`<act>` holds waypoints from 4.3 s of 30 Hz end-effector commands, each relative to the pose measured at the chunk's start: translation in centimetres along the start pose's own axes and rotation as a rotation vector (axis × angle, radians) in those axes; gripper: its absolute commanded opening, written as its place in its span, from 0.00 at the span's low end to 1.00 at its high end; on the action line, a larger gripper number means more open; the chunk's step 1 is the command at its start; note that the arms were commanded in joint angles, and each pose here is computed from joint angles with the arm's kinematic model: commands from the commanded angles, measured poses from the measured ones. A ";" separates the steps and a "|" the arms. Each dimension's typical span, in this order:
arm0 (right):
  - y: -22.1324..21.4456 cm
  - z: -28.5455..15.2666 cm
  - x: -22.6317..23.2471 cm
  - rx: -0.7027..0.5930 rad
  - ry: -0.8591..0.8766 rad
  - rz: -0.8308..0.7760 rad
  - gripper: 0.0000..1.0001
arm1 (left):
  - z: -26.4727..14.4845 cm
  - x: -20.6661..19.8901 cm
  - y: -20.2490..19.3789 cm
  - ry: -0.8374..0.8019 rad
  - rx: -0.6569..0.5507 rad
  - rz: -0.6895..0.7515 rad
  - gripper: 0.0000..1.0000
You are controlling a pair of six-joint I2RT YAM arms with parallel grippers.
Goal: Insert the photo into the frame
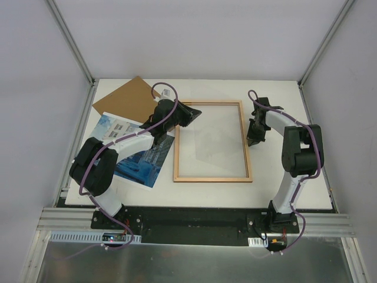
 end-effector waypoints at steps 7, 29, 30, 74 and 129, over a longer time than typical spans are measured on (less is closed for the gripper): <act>-0.4 -0.3 0.0 0.007 0.013 -0.007 0.00 | -0.6 -1.1 -0.6 -0.054 0.015 0.013 0.00; -0.2 -0.5 0.0 0.007 0.010 -0.006 0.01 | -1.1 -0.4 -0.9 -0.049 0.012 0.014 0.00; -0.3 -0.4 0.0 0.009 0.010 -0.005 0.01 | -1.2 -0.4 -0.9 -0.050 0.013 0.013 0.00; 0.6 -1.7 0.3 -0.023 0.010 -0.003 0.02 | -2.6 3.9 -3.0 0.000 0.080 0.053 0.00; 1.3 -3.8 0.8 -0.097 0.051 -0.009 0.38 | -3.4 12.1 -5.4 0.123 0.241 0.148 0.00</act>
Point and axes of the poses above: each gripper's point midway between its finger pads, its own z axis out along the fingers, its own x axis along the line the jaws close on, y = z × x, the point moved 3 cm from there along -z, back along the fingers, and after that the axes turned 3 degrees about z, right-handed, at the moved point
